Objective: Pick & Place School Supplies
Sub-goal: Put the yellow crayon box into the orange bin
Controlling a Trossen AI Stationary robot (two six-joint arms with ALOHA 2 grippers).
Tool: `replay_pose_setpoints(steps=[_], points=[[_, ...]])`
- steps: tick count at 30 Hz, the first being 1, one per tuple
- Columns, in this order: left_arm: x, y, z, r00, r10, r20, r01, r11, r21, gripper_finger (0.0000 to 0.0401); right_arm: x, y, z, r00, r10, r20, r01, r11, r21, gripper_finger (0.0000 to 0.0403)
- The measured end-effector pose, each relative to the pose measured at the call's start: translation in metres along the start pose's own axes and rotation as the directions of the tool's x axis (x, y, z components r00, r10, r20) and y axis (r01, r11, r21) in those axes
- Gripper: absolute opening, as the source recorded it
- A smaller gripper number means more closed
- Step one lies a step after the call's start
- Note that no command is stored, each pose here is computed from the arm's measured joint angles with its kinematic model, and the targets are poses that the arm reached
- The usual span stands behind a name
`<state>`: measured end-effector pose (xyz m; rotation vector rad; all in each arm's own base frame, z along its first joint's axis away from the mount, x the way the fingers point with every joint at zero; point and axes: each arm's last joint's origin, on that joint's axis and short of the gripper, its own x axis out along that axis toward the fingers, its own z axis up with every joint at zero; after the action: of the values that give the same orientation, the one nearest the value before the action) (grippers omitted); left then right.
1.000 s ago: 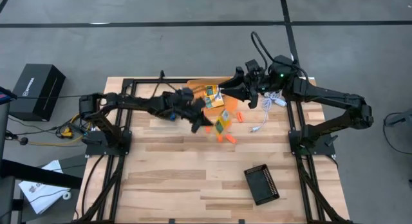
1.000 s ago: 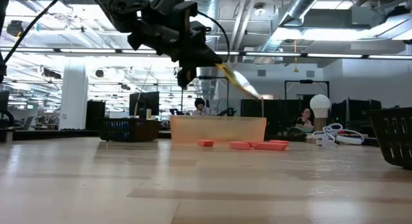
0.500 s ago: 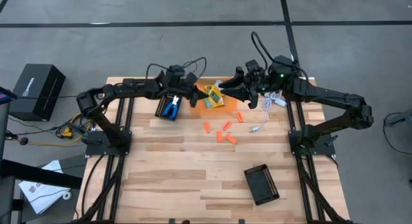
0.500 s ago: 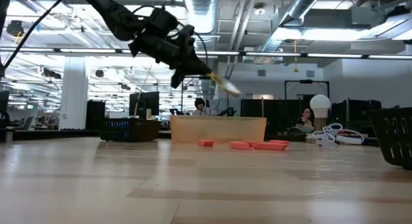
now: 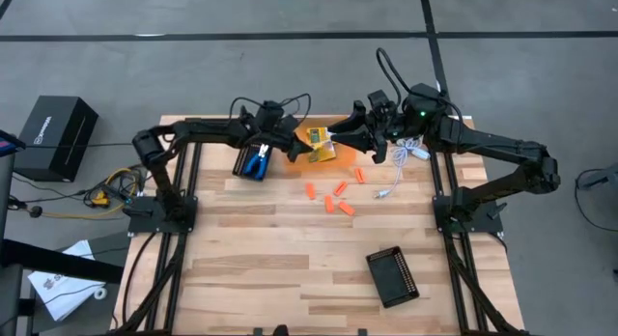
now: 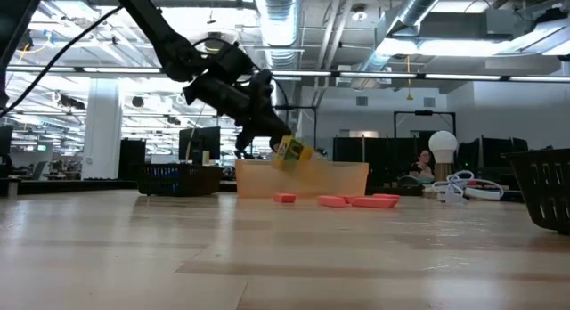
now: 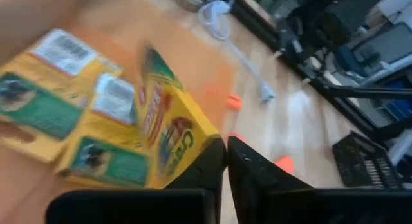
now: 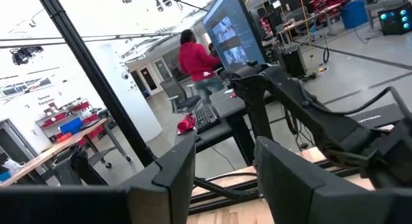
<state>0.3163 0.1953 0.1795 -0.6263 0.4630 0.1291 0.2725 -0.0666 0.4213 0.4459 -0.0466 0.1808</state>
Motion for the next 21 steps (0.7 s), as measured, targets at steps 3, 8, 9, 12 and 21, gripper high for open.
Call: replay_pose_setpoints(steps=[3, 8, 9, 12, 21], points=[[-0.002, -0.012, 0.004, 1.0, -0.019, 0.025, 0.019, 1.0, 0.011, 0.0038, 0.0, 0.0, 0.0, 1.0, 0.0, 0.0, 0.0, 1.0, -0.01, 0.0154], [-0.025, -0.045, 0.028, 0.982, -0.077, 0.174, 0.072, 0.997, 0.036, 0.0078, -0.001, -0.002, 0.001, 1.0, -0.009, 0.005, 0.009, 0.999, -0.044, 0.0154], [-0.031, -0.052, 0.032, 0.977, -0.081, 0.2, 0.075, 0.997, 0.035, 0.0084, -0.002, -0.003, 0.002, 1.0, -0.012, 0.006, 0.012, 0.999, -0.049, 0.0154], [-0.055, -0.077, 0.045, 0.951, -0.127, 0.281, 0.129, 0.992, 0.014, 0.01, -0.002, -0.005, 0.003, 1.0, -0.018, 0.01, 0.019, 0.997, -0.075, 0.0154], [-0.11, -0.185, 0.041, 0.836, -0.417, 0.357, 0.397, 0.908, 0.131, 0.0106, -0.001, -0.011, 0.003, 0.999, -0.038, 0.016, 0.04, 0.985, -0.168, 0.0154]])
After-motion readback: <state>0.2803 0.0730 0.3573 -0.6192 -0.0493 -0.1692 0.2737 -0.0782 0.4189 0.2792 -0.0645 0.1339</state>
